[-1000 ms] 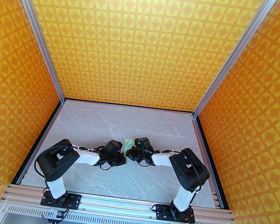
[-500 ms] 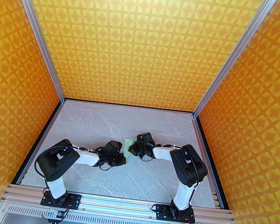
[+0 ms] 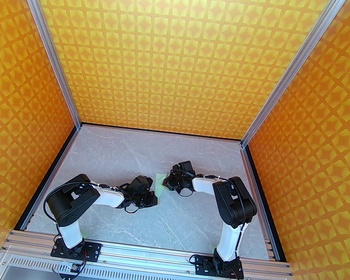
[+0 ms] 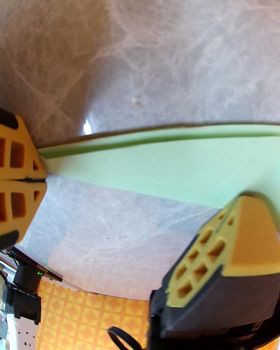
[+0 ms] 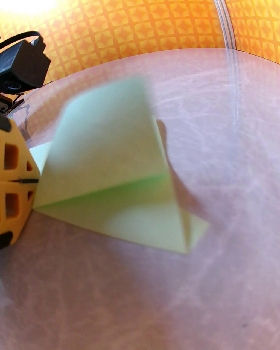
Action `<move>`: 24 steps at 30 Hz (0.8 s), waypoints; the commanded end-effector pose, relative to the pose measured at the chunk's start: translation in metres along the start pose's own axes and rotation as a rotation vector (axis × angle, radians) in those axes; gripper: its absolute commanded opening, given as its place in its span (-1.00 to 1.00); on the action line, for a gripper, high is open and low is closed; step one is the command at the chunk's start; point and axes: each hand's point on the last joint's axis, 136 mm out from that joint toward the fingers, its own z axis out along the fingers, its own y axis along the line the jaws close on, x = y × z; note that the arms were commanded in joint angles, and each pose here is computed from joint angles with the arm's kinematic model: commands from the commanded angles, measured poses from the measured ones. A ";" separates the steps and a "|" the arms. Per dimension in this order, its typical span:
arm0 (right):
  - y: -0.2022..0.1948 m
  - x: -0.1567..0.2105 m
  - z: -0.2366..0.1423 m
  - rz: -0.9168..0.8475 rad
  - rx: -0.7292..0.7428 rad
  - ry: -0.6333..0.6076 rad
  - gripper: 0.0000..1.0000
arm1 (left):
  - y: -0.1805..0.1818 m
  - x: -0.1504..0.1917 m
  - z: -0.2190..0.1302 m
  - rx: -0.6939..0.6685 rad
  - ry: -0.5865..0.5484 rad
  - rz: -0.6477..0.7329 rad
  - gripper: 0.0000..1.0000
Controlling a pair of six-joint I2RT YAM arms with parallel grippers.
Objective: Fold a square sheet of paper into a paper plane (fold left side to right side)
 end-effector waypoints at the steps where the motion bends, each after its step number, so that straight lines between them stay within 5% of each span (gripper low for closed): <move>1: -0.034 -0.032 -0.003 0.016 0.116 -0.091 -1.00 | 0.078 0.056 0.003 -0.249 0.174 -0.097 -1.00; 24: -0.056 -0.102 -0.009 0.079 0.128 -0.143 -1.00 | 0.076 0.057 0.002 -0.247 0.179 -0.087 -1.00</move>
